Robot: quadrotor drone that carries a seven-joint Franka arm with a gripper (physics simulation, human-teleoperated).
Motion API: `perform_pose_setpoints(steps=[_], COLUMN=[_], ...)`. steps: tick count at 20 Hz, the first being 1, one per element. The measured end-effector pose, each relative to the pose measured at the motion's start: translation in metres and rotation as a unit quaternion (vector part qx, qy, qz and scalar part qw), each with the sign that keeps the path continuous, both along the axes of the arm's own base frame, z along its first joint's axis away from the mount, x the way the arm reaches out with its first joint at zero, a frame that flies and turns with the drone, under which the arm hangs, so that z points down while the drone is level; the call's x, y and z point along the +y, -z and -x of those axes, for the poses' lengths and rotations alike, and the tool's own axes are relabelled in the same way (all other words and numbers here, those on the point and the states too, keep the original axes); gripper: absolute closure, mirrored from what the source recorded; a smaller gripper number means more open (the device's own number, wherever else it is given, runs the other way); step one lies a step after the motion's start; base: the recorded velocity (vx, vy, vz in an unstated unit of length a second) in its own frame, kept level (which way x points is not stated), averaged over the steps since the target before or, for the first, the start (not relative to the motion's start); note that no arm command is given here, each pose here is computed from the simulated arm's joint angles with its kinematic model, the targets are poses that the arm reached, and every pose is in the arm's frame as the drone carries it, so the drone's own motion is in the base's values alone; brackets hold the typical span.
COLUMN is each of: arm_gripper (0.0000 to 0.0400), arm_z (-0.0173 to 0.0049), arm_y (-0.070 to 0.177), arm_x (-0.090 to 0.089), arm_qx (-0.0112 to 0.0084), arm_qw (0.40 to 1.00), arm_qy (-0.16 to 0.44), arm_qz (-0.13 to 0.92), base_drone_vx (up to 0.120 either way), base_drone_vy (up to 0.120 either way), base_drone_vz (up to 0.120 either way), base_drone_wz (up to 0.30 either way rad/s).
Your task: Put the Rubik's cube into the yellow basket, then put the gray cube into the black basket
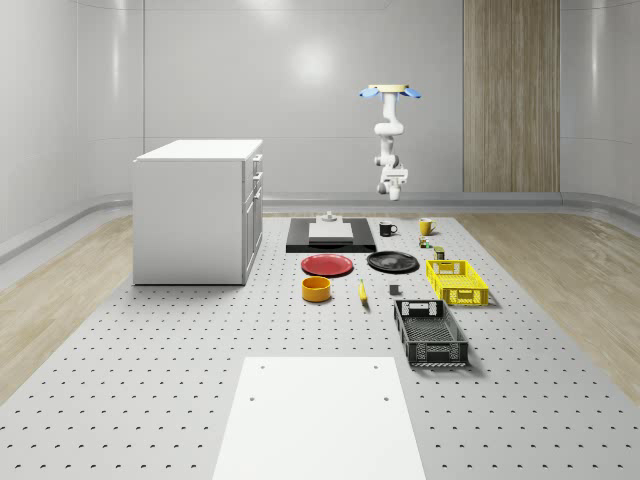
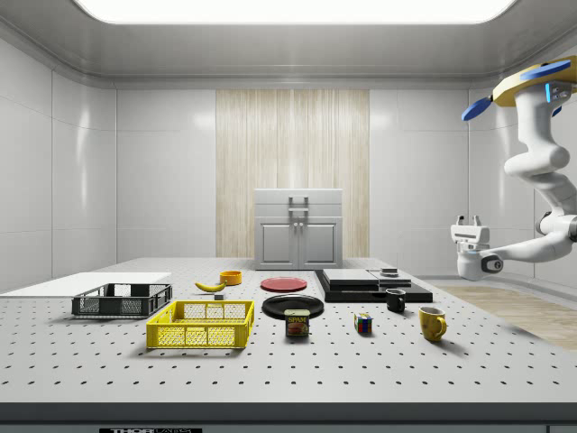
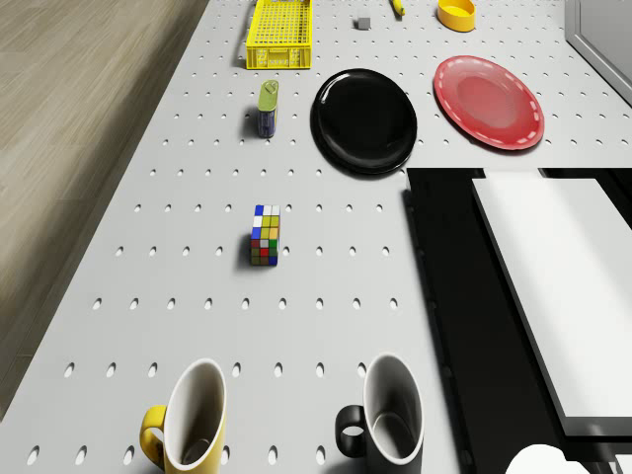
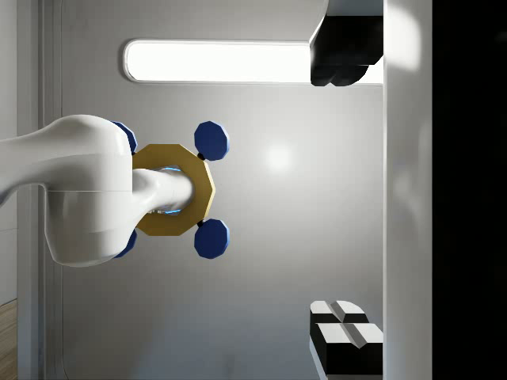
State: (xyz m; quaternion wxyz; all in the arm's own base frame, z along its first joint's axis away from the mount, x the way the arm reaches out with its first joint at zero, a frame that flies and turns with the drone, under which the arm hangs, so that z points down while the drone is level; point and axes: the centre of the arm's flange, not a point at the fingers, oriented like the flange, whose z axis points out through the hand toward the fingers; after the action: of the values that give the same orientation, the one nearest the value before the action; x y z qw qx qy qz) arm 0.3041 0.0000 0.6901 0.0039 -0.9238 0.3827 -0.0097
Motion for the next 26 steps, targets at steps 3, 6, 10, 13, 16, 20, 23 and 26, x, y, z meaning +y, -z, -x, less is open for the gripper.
perform_pose_setpoints(steps=[3,6,10,13,16,20,23,26], arm_gripper=[0.0,0.0,0.0,0.0,0.0,0.0,0.0,0.0], arm_z=[0.0002,0.0003,0.0006,0.0009,0.0011,0.0014,0.0016,0.0018], arm_y=[-0.0006,-0.001,-0.0011,-0.0012,-0.0012,-0.0012,-0.0012,-0.0012], arm_x=[0.0,0.0,0.0001,0.0002,0.0003,0.0006,0.001,0.0017], arm_qx=[-0.0011,-0.0023,-0.0038,-0.005,-0.0061,-0.0076,-0.0088,-0.0099], arm_qw=[1.0,1.0,1.0,1.0,1.0,1.0,1.0,1.0], arm_qy=[0.0,0.0,0.0,0.0,0.0,0.0,0.0,0.0], arm_qz=[0.0,0.0,0.0,0.001,0.001,0.003,0.005,0.008], base_drone_vx=[0.12,0.12,0.01,0.067,0.12,0.12,0.12,0.12], base_drone_vy=[0.12,0.12,0.12,0.12,0.12,0.12,0.12,0.107], base_drone_vz=[0.0,0.0,0.0,0.0,0.0,0.0,0.0,0.0], base_drone_wz=[0.0,0.0,0.0,0.0,0.0,0.0,0.0,0.0])
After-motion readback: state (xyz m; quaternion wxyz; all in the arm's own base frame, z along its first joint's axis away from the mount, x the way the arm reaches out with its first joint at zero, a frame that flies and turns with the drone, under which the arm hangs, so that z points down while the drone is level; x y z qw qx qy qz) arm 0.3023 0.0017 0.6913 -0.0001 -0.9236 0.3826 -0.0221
